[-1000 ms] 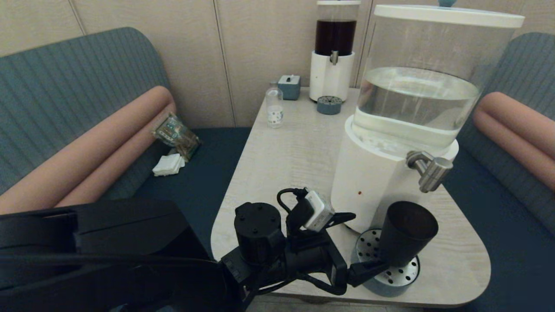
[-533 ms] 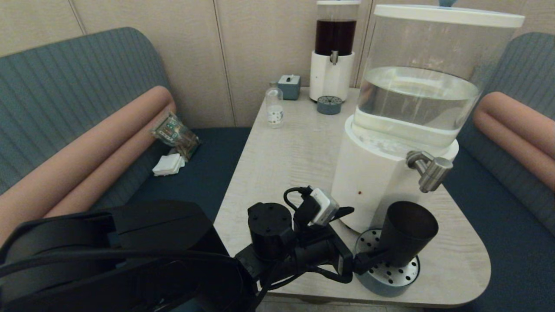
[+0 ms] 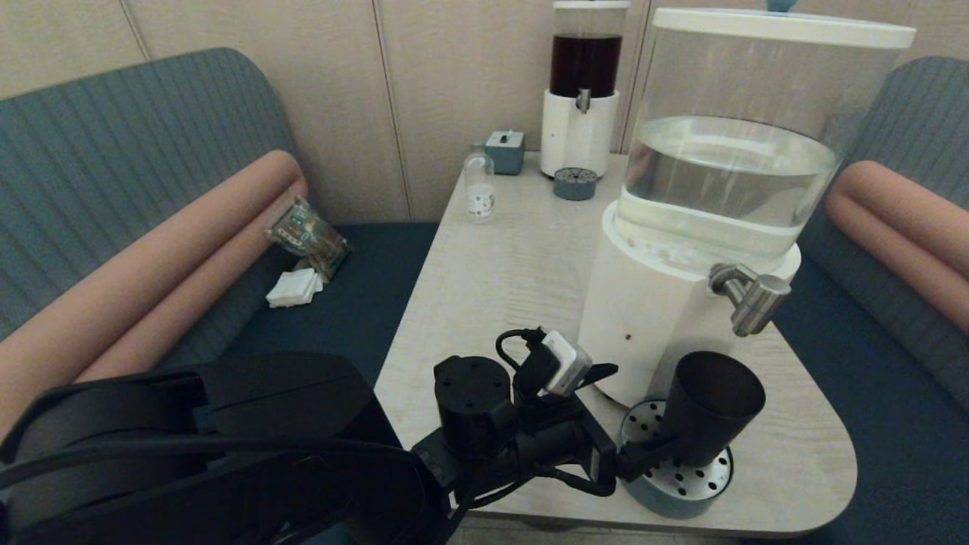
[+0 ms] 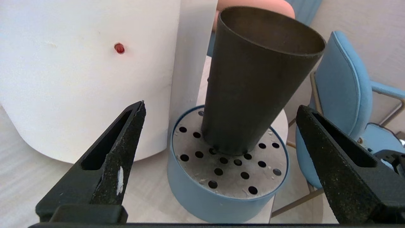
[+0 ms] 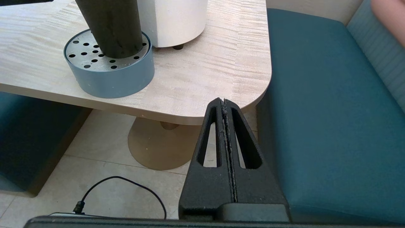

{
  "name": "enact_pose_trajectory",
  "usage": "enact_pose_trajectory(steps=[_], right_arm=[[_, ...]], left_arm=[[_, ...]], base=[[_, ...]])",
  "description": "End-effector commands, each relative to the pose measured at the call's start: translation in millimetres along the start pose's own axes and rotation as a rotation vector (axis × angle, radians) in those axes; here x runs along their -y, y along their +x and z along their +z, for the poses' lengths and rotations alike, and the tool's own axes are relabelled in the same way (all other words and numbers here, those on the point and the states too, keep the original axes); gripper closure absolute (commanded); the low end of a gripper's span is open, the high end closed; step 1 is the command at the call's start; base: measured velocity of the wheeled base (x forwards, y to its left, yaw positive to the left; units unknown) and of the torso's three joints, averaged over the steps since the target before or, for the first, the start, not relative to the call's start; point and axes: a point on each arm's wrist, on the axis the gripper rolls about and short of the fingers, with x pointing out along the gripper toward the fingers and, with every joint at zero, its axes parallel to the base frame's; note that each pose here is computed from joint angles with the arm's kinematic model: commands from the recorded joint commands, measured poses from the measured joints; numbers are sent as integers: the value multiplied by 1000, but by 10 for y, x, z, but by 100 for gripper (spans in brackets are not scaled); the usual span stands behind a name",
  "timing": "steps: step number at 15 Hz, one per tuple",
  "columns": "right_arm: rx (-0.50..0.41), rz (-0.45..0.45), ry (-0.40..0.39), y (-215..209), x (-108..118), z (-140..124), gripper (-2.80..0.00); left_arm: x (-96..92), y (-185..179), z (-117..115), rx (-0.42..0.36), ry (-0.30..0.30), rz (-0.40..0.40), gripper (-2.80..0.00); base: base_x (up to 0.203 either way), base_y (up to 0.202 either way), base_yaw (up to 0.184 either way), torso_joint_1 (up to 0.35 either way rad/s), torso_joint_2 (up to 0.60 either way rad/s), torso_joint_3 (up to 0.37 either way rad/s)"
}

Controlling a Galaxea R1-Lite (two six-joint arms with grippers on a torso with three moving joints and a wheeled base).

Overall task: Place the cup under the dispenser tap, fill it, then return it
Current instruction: Place the cup next to the water dispenser

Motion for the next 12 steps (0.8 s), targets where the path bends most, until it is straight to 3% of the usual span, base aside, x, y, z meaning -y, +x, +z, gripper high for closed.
enact_pose_trajectory(steps=[1,12], right_arm=[[2,1,-1,-1,0,0,0],[1,1,-1,-1,0,-2,0]], left_arm=[[-4,10,11,11,4,-3,-280],[-73,136,-97,20,5,13,-280]], base=[[0,0,0,0,0,0],[0,0,0,0,0,0]])
